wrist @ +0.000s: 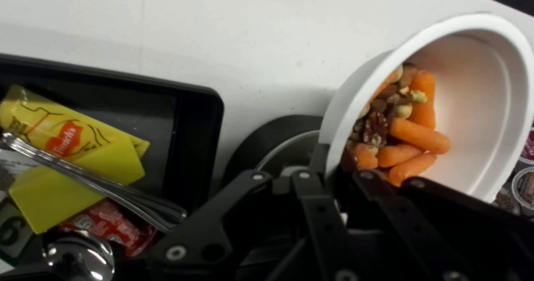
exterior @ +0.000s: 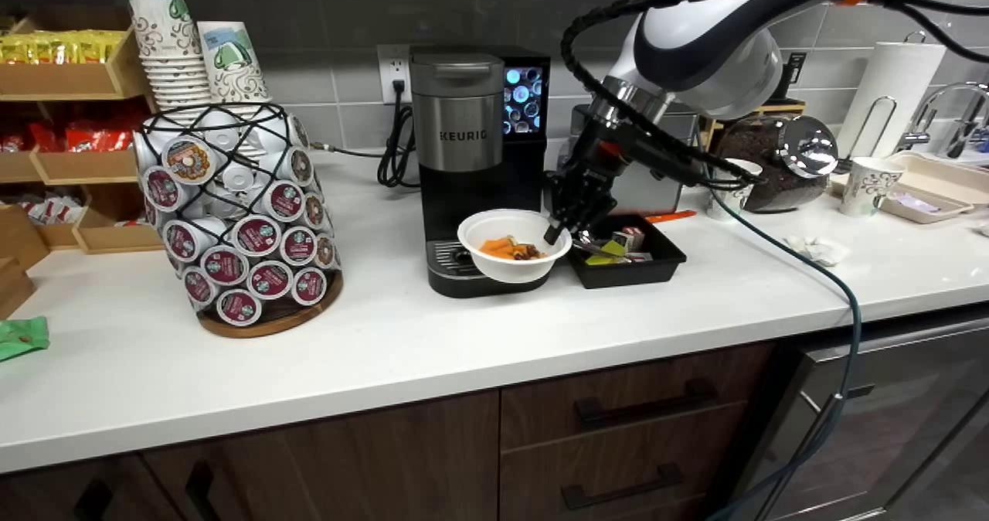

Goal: Move the black box backwards then put the white bowl on the coffeemaker.

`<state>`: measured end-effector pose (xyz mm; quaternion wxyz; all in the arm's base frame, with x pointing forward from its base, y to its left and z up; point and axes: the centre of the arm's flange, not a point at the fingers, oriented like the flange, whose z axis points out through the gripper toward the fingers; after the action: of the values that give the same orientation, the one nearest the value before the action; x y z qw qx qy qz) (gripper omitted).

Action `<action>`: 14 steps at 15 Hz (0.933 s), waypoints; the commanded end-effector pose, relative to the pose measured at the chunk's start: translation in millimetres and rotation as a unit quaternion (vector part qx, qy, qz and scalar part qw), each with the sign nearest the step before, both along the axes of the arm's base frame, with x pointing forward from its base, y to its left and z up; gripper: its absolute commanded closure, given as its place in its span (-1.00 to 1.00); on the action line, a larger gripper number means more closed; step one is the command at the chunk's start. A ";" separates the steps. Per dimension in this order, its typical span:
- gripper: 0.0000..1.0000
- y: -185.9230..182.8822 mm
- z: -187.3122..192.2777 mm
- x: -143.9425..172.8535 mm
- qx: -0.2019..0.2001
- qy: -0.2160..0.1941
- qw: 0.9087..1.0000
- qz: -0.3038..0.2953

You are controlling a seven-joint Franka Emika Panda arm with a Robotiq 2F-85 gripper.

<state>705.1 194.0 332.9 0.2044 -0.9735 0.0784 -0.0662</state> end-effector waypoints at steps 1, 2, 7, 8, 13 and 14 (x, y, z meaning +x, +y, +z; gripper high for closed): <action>0.97 20.1 -1.8 38.6 -0.017 0.001 1.000 -0.012; 0.97 23.2 -2.0 42.4 -0.023 -0.001 1.000 -0.014; 0.97 26.4 -7.2 55.7 -0.047 0.002 0.999 -0.028; 0.97 26.0 -7.5 58.8 -0.047 0.002 0.998 -0.032; 0.97 22.2 -7.4 68.7 -0.042 0.005 0.998 -0.050; 0.37 21.4 -8.8 70.0 -0.042 0.006 0.998 -0.053</action>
<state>756.2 209.2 326.1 0.1668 -0.9758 0.1138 -0.0836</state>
